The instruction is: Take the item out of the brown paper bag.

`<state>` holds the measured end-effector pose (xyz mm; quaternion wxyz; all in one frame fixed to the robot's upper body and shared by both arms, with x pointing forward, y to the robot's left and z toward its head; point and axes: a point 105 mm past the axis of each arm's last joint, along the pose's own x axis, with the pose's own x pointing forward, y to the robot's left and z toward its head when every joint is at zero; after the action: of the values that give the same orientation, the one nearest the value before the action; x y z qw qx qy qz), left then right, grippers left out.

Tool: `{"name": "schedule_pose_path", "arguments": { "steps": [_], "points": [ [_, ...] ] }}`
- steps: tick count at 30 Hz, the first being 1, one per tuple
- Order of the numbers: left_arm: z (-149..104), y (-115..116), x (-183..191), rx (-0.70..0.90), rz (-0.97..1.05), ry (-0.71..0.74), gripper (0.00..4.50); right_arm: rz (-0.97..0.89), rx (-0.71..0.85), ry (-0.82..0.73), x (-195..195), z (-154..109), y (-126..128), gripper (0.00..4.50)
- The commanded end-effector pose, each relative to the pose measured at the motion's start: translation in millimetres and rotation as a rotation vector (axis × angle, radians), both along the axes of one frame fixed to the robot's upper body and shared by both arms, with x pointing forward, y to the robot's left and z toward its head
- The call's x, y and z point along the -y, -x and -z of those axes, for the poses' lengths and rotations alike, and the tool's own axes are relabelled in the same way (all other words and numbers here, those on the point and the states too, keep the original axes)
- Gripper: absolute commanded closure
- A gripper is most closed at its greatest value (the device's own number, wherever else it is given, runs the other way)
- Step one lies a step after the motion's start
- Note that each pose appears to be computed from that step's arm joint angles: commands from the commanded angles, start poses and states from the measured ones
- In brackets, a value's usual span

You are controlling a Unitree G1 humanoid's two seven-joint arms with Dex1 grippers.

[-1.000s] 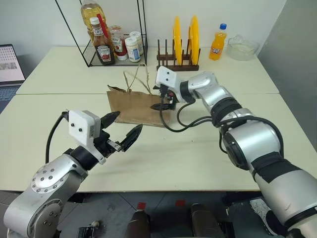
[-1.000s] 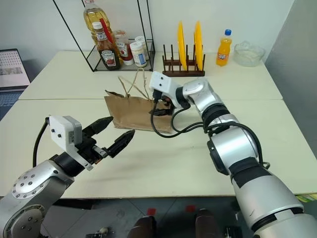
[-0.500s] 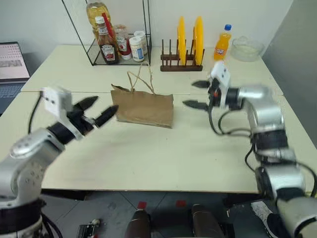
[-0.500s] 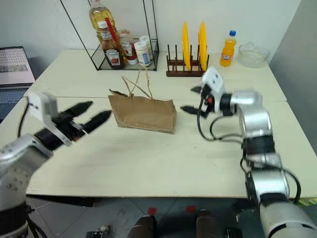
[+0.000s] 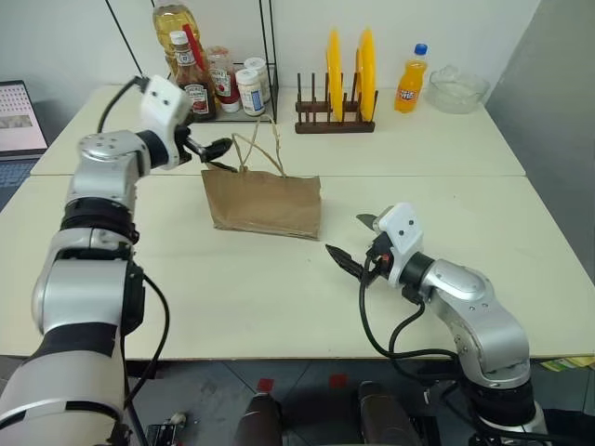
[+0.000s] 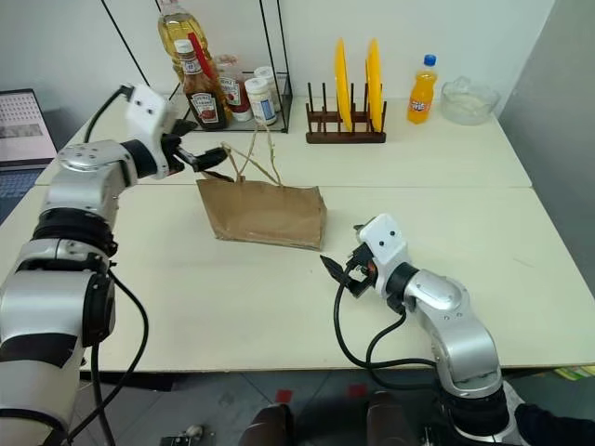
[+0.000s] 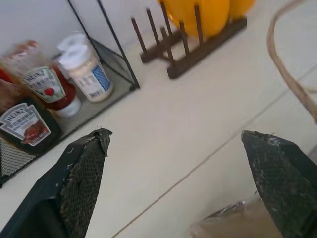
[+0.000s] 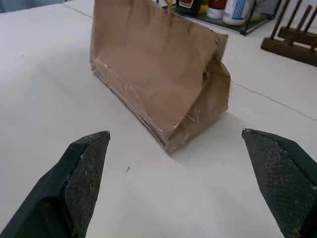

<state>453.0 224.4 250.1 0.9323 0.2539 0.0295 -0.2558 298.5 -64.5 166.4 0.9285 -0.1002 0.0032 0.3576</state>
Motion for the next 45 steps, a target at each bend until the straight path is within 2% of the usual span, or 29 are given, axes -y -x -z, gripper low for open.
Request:
{"name": "schedule_pose_path", "arguments": {
  "steps": [1, 10, 14, 18, 22, 28, 31, 34, 38, 40, 45],
  "points": [
    [-5, 4, -1, -0.019, 0.049, -0.139, 0.00, 0.032, 0.060, -0.046, 3, -17, 3, 0.02],
    [15, 43, -4, -0.290, 0.347, -0.254, 0.00, 0.048, 0.047, -0.037, 12, -11, -2, 0.02],
    [20, 71, -6, -0.375, 0.491, -0.289, 0.00, 0.062, 0.052, -0.025, 25, -11, -15, 0.02],
    [28, 104, -7, -0.432, 0.547, -0.331, 0.00, 0.060, 0.063, -0.010, 33, -13, -28, 0.02],
    [33, 132, -5, -0.439, 0.567, -0.358, 0.00, 0.043, 0.079, -0.005, 33, -17, -36, 0.02],
    [18, 149, 3, -0.357, 0.584, -0.395, 0.00, -0.025, 0.076, 0.020, 28, -15, -37, 0.02],
    [28, 161, 5, -0.353, 0.617, -0.459, 0.00, -0.055, 0.067, 0.029, 25, -12, -36, 0.02],
    [54, 182, 3, -0.365, 0.695, -0.533, 0.00, -0.087, 0.057, 0.051, 24, -7, -31, 0.02],
    [68, 201, -1, -0.349, 0.780, -0.542, 0.00, -0.151, 0.049, 0.096, 18, 1, -17, 0.02],
    [73, 205, -5, -0.342, 0.820, -0.556, 0.00, -0.192, 0.042, 0.110, 16, 3, -9, 0.02],
    [82, 208, -11, -0.325, 0.874, -0.517, 0.00, -0.419, 0.026, 0.198, 14, 10, 29, 0.02]
  ]
}}
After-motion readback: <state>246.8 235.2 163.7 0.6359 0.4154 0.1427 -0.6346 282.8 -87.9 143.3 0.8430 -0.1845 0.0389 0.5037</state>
